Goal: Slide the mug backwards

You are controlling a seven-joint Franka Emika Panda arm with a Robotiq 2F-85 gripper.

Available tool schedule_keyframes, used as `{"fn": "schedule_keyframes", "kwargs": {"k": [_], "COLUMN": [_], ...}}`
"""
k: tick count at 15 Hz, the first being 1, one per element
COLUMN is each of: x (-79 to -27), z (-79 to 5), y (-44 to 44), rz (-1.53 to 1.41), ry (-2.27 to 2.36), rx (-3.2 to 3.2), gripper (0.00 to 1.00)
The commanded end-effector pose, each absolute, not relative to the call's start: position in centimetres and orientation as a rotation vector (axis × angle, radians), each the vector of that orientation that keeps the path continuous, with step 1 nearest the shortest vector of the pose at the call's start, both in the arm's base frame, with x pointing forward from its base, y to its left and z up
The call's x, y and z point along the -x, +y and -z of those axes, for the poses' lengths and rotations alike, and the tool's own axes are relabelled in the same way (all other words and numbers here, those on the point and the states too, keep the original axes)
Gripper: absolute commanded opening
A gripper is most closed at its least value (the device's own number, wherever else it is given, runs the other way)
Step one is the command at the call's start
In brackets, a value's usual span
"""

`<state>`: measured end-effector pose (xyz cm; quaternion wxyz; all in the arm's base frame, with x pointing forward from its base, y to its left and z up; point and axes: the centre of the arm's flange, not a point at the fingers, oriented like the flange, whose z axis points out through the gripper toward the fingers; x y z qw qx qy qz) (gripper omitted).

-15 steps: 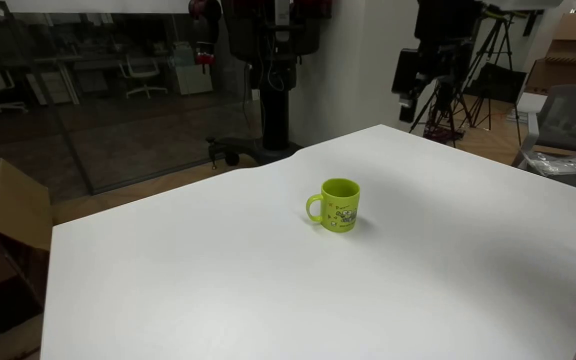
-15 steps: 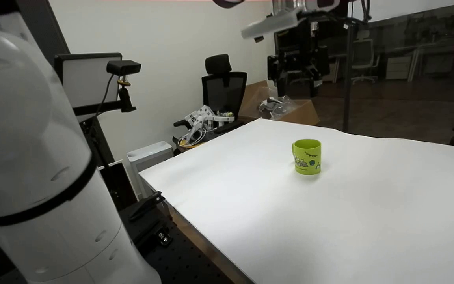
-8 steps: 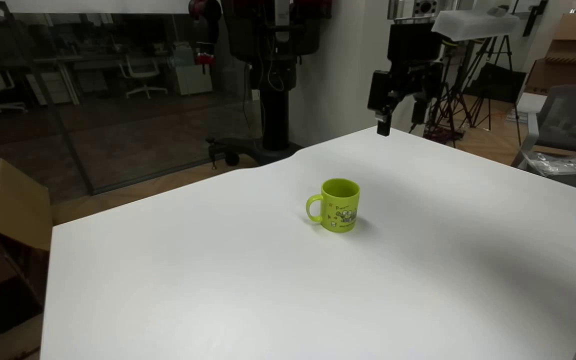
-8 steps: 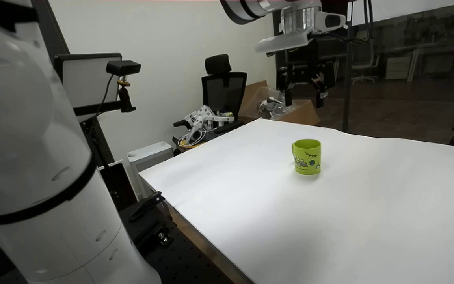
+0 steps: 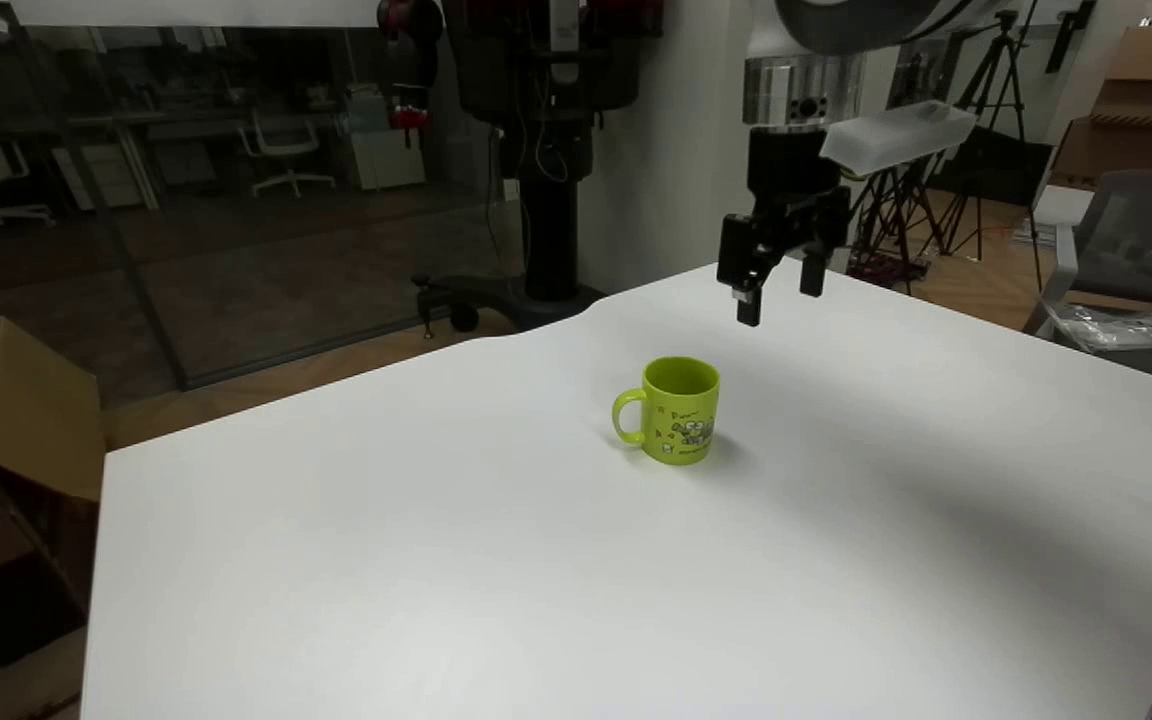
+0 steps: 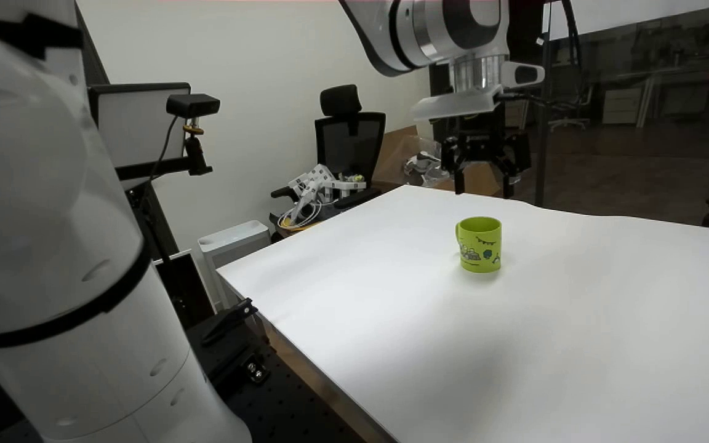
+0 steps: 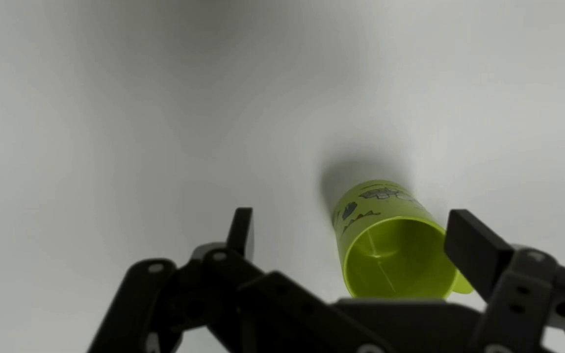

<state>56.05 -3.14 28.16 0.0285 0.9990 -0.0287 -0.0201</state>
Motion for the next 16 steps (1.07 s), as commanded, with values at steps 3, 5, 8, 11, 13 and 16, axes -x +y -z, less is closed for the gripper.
{"fn": "schedule_keyframes", "kwargs": {"k": [3, 5, 8, 11, 13, 16], "x": [-58.3, -59.4, -60.5, -62.8, -64.0, -65.9], "z": [-24.9, -23.3, -22.7, -21.7, -20.9, -19.4], "y": [-3.7, -3.8, -3.5, -3.2, -3.0, -2.9], "rz": [0.086, 0.098, 0.084, 0.062, 0.065, 0.074], "ry": [-0.092, -0.091, -0.112, -0.125, -0.13, -0.125], "rx": [-3.077, -3.074, -3.077, -3.091, -3.097, -3.097], "gripper": [1.0, 1.0, 1.0, 1.0, 1.0, 1.0]}}
